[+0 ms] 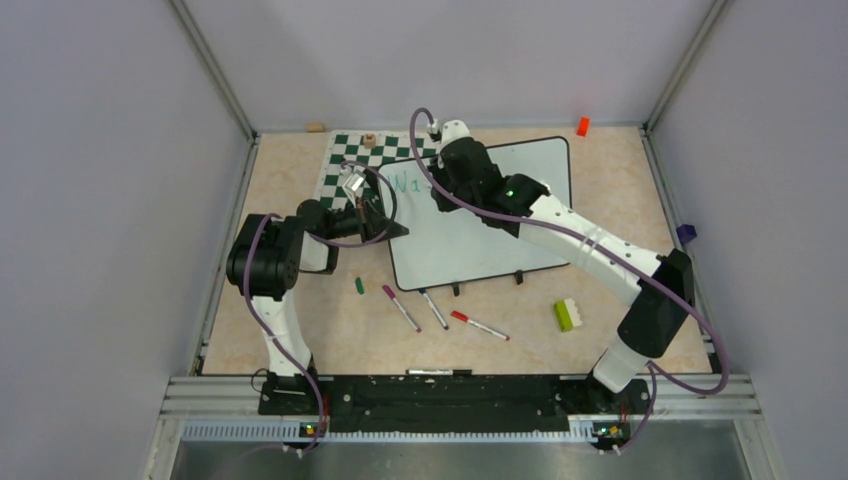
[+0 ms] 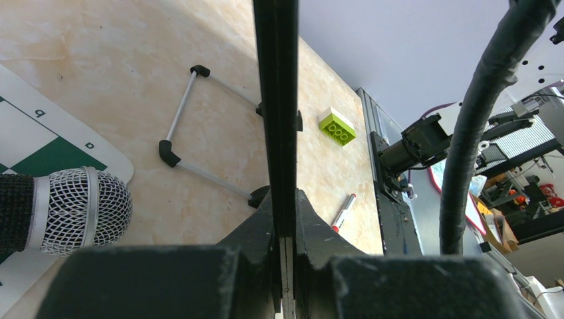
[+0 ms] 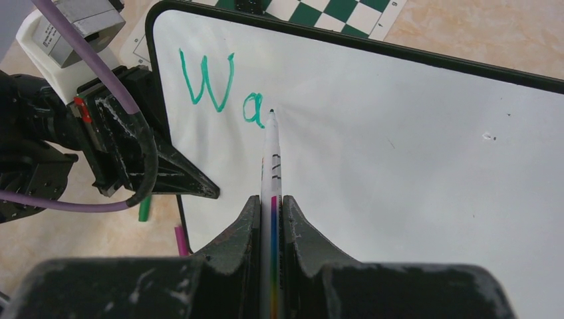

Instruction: Write a sentence on the whiteboard

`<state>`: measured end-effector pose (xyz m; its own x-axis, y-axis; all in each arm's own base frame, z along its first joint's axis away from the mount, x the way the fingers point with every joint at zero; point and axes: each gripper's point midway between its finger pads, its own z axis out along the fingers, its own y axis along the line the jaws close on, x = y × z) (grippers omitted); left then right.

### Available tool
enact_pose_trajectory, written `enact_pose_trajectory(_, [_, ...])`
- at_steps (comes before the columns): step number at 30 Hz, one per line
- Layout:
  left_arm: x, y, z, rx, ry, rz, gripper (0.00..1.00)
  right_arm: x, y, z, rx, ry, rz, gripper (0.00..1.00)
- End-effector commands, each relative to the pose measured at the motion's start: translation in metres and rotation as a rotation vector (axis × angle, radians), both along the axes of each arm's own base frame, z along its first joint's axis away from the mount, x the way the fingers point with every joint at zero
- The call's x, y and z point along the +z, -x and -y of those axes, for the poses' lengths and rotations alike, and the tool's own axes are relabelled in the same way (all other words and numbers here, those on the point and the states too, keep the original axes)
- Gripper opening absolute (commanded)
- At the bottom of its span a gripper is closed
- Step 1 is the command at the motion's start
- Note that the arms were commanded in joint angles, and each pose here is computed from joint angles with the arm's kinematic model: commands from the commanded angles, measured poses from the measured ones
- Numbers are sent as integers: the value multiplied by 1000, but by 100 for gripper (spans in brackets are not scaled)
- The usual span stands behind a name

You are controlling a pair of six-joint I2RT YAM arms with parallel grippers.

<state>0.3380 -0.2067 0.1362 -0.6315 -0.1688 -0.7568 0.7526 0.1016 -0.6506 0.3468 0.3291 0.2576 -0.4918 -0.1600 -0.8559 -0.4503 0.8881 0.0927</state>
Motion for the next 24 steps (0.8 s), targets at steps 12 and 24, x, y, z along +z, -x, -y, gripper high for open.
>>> enact_pose_trajectory(12, [24, -9, -5, 51, 16, 198, 0, 25, -22, -3, -28, -37, 77, 0])
enact_pose_trajectory(24, [24, -9, -5, 51, 16, 197, 0, 16, -30, 12, -101, 4, 79, 0])
